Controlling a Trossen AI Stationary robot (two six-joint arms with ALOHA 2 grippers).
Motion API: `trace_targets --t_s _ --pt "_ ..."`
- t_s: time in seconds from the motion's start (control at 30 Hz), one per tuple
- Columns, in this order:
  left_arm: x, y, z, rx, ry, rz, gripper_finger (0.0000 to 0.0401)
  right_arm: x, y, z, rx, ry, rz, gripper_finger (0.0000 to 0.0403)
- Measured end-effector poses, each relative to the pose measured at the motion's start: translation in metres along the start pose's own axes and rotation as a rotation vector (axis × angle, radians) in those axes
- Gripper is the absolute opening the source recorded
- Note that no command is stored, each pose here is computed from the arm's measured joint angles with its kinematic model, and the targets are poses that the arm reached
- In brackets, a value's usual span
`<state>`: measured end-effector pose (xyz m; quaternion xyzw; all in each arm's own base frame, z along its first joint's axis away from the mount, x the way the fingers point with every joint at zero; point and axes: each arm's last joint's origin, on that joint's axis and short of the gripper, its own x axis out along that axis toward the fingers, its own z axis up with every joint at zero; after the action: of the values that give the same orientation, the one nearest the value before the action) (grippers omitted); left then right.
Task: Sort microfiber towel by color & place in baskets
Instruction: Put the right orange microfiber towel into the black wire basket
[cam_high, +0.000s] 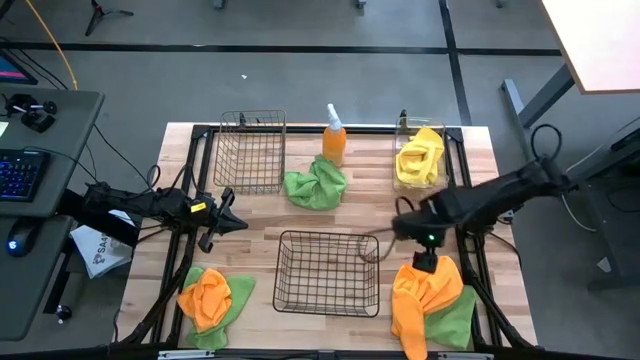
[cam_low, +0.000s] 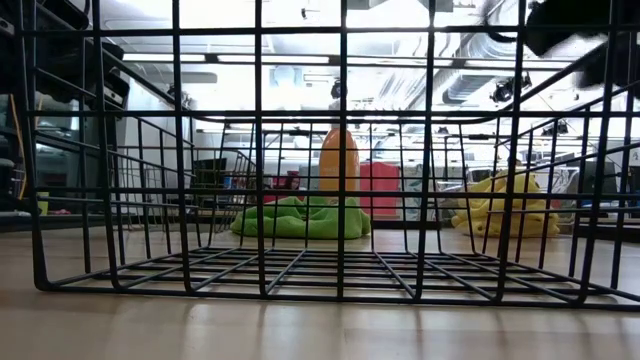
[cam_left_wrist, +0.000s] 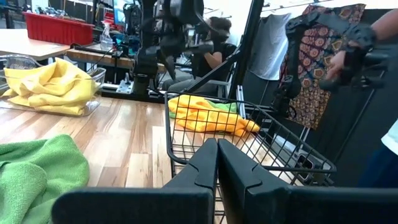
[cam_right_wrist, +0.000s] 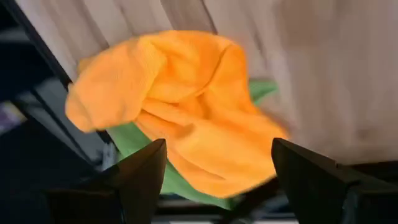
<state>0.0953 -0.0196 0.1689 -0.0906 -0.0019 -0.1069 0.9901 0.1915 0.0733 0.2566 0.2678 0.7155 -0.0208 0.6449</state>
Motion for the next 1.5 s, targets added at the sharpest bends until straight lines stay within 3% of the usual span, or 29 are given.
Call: trace_targets --t_s 0.17,0.23,0.4,0.63,0.73,0.87,0.93,1.07,1.2,1.3,1.5 --pt "0.0 0.0 0.0 0.0 0.0 0.0 0.0 0.042 -0.003 -0.017 0.12 0.013 0.199 0.0288" --pt "0.0 0.0 0.0 0.0 0.0 0.0 0.0 0.057 -0.001 -0.021 0.134 0.044 0.223 0.0288" --pt "0.0 0.0 0.0 0.0 0.001 0.0 0.0 0.086 0.01 -0.023 0.132 0.084 0.188 0.0288" --pt "0.0 0.0 0.0 0.0 0.0 0.001 0.0 0.109 0.017 -0.02 0.165 0.067 -0.04 0.0275" --pt "0.0 0.0 0.0 0.0 0.0 0.0 0.0 0.115 0.02 -0.018 0.17 0.073 -0.112 0.0221" --pt "0.0 0.0 0.0 0.0 0.0 0.0 0.0 0.115 0.026 -0.017 0.111 0.107 -0.173 0.0062" --pt "0.0 0.0 0.0 0.0 0.0 0.001 0.0 0.109 0.031 -0.017 0.057 0.116 -0.177 0.002" --pt "0.0 0.0 0.0 0.0 0.001 0.0 0.0 0.072 0.045 -0.018 -0.027 0.131 -0.188 0.0012" --pt "0.0 0.0 0.0 0.0 0.001 0.0 0.0 0.005 0.059 -0.019 -0.181 0.003 -0.172 0.0009" --pt "0.0 0.0 0.0 0.0 0.001 0.0 0.0 -0.054 0.06 -0.019 -0.23 -0.189 -0.163 0.0003" --pt "0.0 0.0 0.0 0.0 0.001 0.0 0.0 -0.158 0.051 -0.012 -0.231 -0.74 -0.153 0.0002"
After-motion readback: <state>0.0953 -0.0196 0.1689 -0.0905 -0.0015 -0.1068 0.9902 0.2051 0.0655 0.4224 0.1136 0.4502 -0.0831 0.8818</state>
